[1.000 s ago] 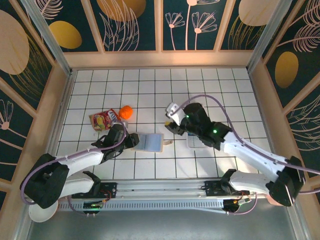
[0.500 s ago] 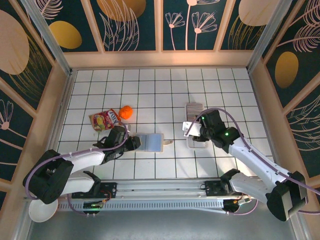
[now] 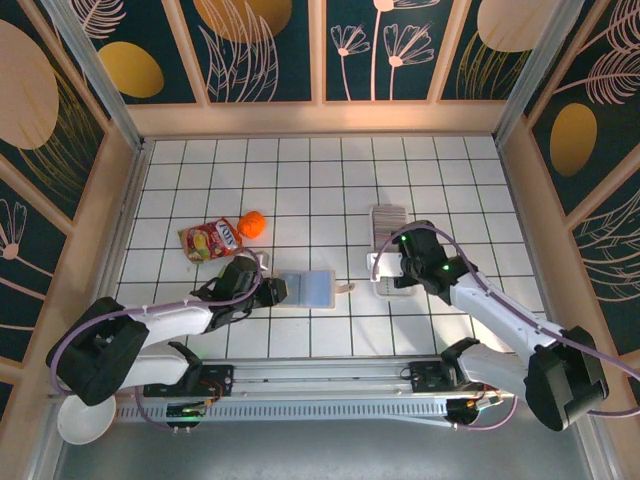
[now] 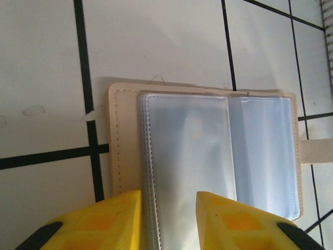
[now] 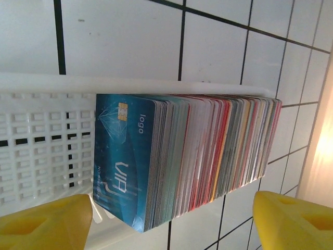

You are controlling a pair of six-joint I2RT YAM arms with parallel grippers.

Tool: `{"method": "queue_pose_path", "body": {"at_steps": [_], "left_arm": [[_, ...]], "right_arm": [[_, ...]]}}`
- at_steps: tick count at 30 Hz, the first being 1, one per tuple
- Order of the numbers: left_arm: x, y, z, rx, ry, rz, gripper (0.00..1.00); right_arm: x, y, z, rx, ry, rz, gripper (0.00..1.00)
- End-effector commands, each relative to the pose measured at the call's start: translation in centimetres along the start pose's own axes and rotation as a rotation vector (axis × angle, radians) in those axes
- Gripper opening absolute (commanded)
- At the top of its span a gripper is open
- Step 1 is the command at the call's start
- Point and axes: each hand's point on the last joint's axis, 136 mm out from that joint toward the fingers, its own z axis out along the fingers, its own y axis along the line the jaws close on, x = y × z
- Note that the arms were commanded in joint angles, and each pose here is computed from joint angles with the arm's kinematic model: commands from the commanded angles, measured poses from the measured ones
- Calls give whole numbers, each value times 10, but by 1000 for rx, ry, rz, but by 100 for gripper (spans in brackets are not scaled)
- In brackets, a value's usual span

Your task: Put the credit cards into the card holder

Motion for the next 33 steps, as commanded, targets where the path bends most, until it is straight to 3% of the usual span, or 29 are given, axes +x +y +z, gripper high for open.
{"method": "queue_pose_path", "body": {"at_steps": [1,22,28,33], "left_arm": [[15,-4,0,34,53,-16,32],[25,-1,-4,55,53,-34,32],[29,2,-2,60,55,-57,25],[30,4,-2,56,59,-55,24]], "right_arm": [[2,-9,8,41,18,-49,81],[-7,-8,43,3,25,-66,80],[-8,-11,43,6,23,-54,69],[-6,-11,42,5,34,-58,53]]}}
